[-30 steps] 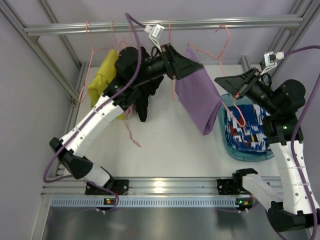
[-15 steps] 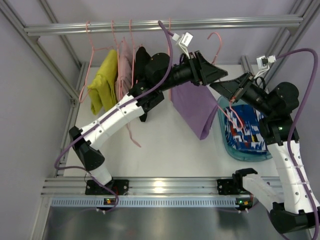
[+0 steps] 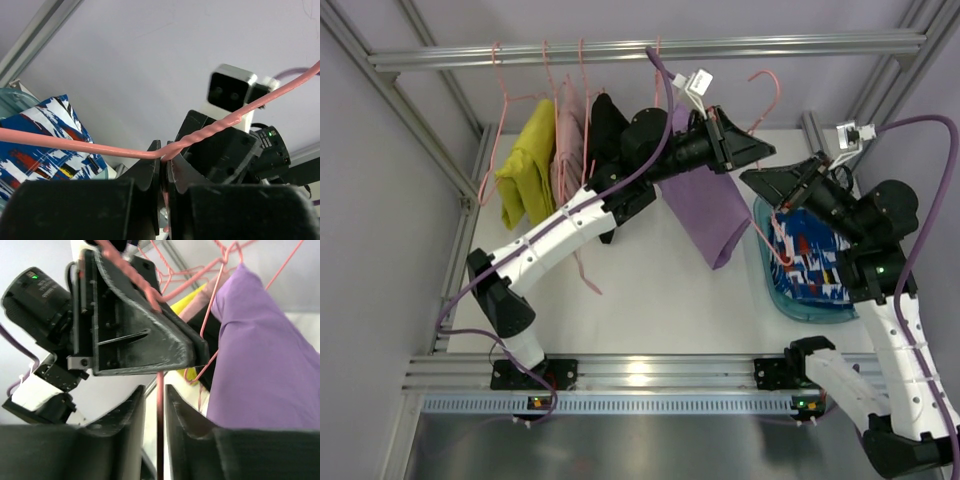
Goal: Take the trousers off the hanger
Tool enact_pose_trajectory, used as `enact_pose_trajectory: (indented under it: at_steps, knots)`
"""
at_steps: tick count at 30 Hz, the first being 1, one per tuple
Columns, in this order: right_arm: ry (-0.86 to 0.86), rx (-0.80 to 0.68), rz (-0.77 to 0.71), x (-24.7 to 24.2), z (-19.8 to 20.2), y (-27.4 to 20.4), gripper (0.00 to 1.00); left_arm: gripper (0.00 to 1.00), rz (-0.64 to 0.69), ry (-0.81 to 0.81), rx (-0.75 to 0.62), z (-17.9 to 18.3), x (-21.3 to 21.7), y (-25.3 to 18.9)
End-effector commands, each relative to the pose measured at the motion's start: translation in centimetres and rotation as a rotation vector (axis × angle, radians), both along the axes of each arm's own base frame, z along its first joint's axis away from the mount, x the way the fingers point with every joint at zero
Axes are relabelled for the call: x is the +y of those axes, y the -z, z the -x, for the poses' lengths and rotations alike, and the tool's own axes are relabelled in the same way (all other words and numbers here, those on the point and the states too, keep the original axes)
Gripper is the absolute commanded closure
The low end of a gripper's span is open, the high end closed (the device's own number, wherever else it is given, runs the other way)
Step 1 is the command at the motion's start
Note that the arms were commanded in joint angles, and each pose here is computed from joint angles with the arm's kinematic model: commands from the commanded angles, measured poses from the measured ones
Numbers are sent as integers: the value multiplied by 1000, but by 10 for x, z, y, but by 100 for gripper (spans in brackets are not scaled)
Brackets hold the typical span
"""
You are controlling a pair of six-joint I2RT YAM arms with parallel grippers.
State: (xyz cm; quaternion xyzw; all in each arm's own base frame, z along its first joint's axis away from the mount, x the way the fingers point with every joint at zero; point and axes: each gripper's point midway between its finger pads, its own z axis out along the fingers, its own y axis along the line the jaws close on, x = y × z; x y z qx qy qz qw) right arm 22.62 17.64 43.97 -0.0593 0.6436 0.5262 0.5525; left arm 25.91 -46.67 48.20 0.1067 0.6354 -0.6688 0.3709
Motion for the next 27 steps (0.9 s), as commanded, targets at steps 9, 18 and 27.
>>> enact_pose_trajectory:
  at_steps: [9,18,27]
  knots:
    - [393,-342,333,-59,-4,27,17,100,229,161,-78,30,53,-82]
    - [183,-508,548,-41,35,105,6,100,269,355,-151,68,68,-95]
    - [237,-524,460,-43,33,78,4,100,255,389,-136,58,74,-90]
